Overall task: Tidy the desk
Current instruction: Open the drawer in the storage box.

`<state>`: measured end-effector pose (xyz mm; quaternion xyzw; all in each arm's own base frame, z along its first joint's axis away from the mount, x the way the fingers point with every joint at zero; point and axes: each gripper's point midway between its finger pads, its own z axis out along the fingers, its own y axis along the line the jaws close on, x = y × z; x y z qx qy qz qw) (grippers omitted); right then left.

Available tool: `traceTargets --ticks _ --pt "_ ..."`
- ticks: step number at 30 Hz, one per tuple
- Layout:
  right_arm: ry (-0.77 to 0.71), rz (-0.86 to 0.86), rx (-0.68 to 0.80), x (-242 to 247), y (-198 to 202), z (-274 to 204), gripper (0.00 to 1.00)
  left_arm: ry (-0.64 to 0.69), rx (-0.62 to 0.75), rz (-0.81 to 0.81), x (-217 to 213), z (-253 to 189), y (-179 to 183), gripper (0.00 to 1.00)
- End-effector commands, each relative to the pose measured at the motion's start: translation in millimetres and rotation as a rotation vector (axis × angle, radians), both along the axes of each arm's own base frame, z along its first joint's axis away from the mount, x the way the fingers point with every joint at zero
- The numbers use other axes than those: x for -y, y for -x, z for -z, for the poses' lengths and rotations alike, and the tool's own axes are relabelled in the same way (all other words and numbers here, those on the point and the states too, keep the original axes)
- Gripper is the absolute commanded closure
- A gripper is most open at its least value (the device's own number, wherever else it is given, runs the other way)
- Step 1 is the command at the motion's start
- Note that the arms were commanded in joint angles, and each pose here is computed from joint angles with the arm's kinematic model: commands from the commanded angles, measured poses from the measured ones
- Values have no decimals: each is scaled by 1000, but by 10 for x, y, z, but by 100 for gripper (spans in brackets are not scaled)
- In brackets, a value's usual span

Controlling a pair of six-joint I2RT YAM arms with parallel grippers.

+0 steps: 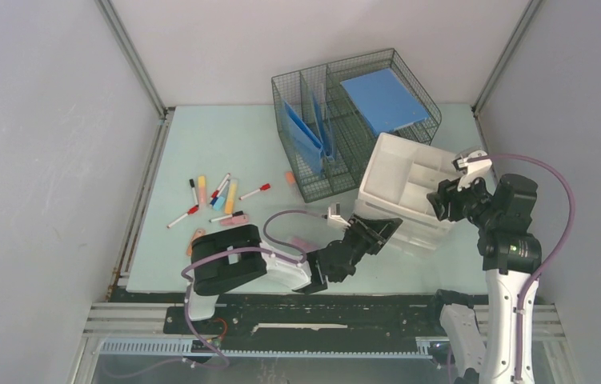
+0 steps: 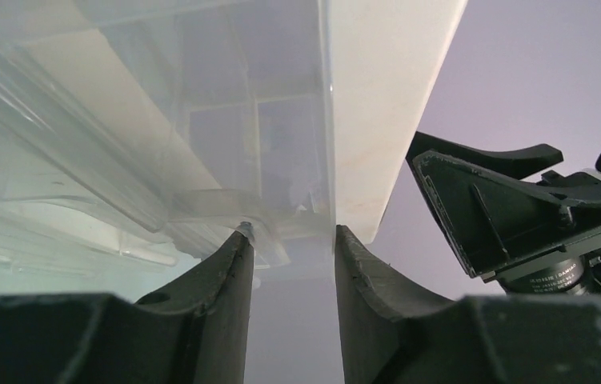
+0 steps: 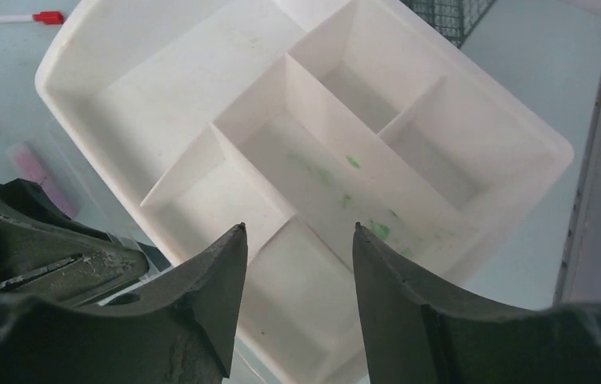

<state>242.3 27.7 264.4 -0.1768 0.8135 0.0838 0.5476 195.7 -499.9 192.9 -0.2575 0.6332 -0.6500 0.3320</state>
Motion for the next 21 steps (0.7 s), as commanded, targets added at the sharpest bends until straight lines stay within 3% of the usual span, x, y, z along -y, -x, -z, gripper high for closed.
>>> traceTargets --ticks 1,4,10,21 --pt "28 -170 39 -239 116 -20 35 14 52 -42 -185 -208 13 74" --pt "64 -296 64 -416 234 -13 26 12 47 -41 -208 -177 14 75" --pt "172 -476 117 -621 333 18 26 14 50 -26 -185 -189 31 77" --pt "221 -560 -29 -678 236 193 42 13 52 -17 -174 -182 38 79"
